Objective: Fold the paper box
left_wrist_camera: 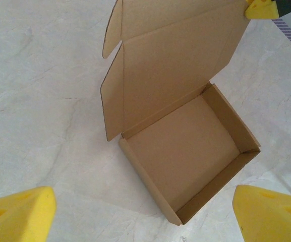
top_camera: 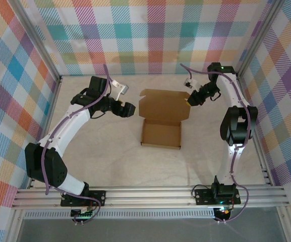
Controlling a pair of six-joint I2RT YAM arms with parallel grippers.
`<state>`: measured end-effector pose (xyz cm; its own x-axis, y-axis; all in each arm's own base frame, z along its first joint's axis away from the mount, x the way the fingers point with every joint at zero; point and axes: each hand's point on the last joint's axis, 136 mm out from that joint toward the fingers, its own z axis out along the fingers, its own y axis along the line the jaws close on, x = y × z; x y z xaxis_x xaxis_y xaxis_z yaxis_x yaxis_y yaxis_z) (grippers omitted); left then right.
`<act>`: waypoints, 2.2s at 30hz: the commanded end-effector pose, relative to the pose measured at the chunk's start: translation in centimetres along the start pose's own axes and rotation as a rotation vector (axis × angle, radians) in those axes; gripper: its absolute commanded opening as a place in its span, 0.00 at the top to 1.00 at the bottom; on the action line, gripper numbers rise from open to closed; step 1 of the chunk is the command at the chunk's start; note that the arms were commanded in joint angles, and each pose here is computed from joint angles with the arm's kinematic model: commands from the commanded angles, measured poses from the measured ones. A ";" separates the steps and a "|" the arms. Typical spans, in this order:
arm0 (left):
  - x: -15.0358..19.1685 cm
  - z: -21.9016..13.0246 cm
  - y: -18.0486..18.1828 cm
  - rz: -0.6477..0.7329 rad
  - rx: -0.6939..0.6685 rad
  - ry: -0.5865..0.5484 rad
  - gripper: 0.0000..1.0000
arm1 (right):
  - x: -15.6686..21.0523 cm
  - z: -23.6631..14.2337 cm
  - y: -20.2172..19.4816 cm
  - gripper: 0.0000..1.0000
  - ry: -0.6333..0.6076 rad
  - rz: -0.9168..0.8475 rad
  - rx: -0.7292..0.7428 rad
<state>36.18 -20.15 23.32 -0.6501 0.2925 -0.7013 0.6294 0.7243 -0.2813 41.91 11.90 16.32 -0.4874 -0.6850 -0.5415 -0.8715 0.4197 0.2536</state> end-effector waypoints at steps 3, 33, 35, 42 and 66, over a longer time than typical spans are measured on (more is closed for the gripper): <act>-0.5 -0.2 -0.1 0.012 0.014 -0.020 0.08 | -0.4 0.3 0.4 0.80 -0.011 -0.002 -0.025; -1.4 0.3 1.5 0.069 -0.049 0.001 0.03 | -1.6 0.1 2.5 1.00 -0.050 -0.189 0.033; -1.6 0.5 1.6 0.091 -0.037 0.023 0.04 | -1.8 0.3 3.1 1.00 -0.052 -0.237 0.067; -1.3 1.0 -0.1 0.202 0.137 0.168 0.11 | -2.9 0.8 5.4 1.00 -0.068 -0.324 0.098; 0.2 5.5 4.2 0.278 0.038 0.274 0.62 | -3.3 0.7 6.4 1.00 -0.046 -0.319 0.076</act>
<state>39.99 -20.59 17.37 -0.5389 0.6512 -0.5343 0.8188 0.5538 -0.1509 38.54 16.74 17.66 -0.2202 -0.7687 -0.6006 -0.9648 0.2624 0.0178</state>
